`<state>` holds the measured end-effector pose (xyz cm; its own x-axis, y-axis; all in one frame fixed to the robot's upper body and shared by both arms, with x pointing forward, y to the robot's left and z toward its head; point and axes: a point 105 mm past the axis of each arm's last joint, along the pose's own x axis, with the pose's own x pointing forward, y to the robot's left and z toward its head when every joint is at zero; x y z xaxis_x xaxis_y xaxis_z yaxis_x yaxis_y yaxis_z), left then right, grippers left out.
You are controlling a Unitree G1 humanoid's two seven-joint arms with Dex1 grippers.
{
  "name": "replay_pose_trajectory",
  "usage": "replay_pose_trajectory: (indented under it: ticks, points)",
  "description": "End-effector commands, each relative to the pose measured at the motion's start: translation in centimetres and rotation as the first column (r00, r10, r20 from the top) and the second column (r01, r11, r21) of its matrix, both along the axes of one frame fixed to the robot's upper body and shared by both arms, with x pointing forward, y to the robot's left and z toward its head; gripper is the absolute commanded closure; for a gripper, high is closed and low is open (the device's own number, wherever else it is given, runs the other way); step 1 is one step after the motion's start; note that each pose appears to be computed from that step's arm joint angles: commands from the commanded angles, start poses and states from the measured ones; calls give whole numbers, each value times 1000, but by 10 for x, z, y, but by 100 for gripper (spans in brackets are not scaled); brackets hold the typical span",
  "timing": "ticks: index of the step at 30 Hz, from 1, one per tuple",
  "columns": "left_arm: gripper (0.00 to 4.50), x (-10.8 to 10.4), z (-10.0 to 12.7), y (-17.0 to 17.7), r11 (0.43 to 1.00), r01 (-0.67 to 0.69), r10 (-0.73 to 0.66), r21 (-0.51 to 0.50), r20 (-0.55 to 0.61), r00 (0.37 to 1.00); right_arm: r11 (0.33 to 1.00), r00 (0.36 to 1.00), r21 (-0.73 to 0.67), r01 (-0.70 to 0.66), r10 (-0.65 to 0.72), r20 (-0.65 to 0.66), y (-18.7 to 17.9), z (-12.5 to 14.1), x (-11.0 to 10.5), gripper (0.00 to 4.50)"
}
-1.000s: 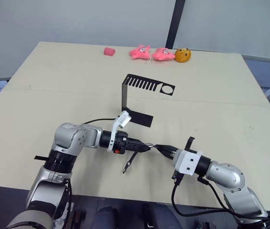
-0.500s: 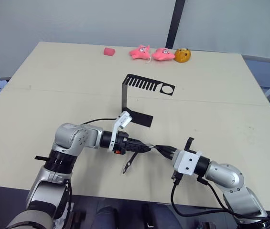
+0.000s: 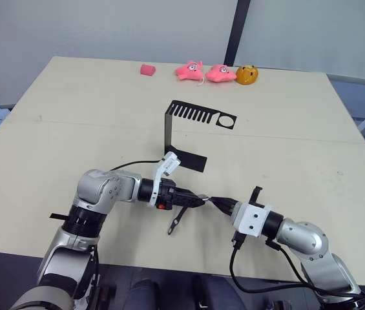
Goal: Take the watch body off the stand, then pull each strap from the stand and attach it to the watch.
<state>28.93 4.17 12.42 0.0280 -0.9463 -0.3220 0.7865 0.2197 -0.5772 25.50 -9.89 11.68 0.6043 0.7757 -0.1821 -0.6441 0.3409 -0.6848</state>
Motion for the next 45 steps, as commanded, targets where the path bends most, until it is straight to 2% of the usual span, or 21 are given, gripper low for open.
replay_pose_trajectory:
  ticks: [1, 45]
  points:
    - [291, -16, 9, -21, 994, 100, -99, -46, 31, 995, 996, 992, 45, -76, 71, 103, 19, 25, -10, 450]
    - [291, -20, 10, -27, 992, 114, -114, -56, 17, 993, 997, 991, 15, -78, 76, 113, 23, 19, -4, 450]
